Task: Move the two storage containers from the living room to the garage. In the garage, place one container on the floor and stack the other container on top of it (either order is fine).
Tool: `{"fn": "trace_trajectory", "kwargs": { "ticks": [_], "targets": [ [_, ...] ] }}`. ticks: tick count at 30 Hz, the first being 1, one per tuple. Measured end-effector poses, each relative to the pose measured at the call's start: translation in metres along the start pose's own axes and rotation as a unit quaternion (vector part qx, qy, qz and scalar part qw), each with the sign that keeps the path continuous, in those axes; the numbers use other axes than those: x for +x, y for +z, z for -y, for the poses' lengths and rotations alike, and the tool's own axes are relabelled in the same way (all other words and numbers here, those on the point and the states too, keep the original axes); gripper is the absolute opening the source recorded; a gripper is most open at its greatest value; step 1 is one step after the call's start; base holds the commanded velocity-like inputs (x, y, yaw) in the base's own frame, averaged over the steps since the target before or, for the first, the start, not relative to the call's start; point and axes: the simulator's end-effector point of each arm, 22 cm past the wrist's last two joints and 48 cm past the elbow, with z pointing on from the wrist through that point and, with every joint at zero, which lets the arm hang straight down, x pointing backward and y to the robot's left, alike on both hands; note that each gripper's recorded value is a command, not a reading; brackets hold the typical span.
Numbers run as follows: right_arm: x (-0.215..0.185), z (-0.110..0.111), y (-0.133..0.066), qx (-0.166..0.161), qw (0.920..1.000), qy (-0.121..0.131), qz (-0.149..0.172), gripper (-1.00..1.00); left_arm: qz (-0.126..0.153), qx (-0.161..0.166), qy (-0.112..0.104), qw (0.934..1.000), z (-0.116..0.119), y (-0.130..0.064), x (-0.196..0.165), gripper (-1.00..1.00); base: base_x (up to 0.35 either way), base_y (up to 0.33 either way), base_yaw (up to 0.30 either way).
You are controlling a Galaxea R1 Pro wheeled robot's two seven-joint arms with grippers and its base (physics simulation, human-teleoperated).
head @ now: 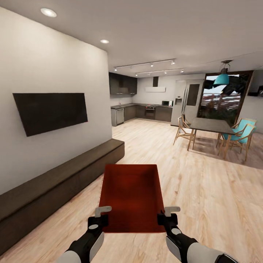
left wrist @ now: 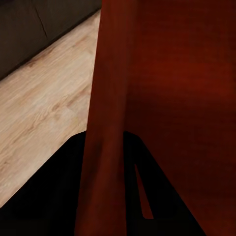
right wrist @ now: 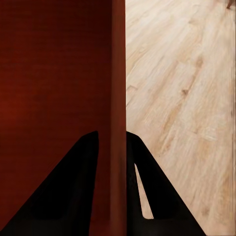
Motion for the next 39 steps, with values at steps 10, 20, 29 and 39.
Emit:
{"fn": "trace_trajectory", "kwargs": {
  "ticks": [10,20,29,39],
  "targets": [
    [0.0001,0.0000,0.0000,0.000,1.0000,0.000,0.000,-1.00,0.000,0.000,0.000,1.0000,0.0000,0.0000,0.0000,-1.00,0.321,0.000,-0.289],
    [0.0001,0.0000,0.0000,0.000,1.0000,0.000,0.000,-1.00,0.000,0.000,0.000,1.0000,0.0000,0.0000,0.0000,-1.00,0.321,0.000,-0.289],
    [0.0000,0.0000,0.0000,0.000,1.0000,0.000,0.000,-1.00,0.000,0.000,0.000,1.0000,0.0000,0.0000,0.0000,-1.00,0.321,0.000,-0.289],
    [0.0000,-0.0001,0.0000,0.000,1.0000,0.000,0.000,-1.00,0.000,0.000,0.000,1.0000,-0.0001,0.0000,0.0001,-1.00,0.321,0.000,-0.289]
  ]
}}
